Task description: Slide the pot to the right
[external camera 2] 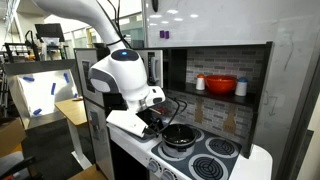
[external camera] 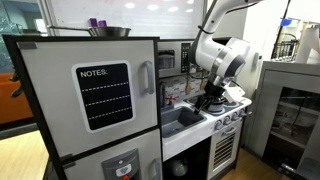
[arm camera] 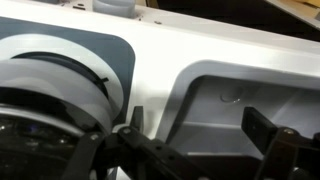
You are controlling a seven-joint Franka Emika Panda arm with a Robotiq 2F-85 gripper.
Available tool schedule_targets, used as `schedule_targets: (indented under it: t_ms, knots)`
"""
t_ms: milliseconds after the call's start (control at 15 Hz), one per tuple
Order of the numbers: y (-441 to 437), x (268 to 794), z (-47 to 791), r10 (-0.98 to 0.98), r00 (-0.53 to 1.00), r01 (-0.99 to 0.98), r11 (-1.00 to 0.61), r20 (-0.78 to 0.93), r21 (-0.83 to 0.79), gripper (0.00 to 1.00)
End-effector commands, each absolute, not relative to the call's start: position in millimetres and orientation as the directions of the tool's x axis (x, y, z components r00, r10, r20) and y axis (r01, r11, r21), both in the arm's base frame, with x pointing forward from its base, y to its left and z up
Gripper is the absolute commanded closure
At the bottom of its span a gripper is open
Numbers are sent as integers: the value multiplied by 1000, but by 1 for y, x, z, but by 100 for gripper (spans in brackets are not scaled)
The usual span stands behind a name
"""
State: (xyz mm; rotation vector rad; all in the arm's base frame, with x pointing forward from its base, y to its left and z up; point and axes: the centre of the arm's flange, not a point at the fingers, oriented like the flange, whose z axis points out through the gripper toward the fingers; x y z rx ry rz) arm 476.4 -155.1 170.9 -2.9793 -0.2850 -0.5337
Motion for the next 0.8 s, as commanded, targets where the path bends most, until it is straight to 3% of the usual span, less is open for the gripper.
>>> schedule_targets:
  t_ms: [0,733]
  knots:
    - [-162,477,145,191,901,228,-972,391,-50,0]
    - [-183,488,151,160,861,192,-981,483,-17,0]
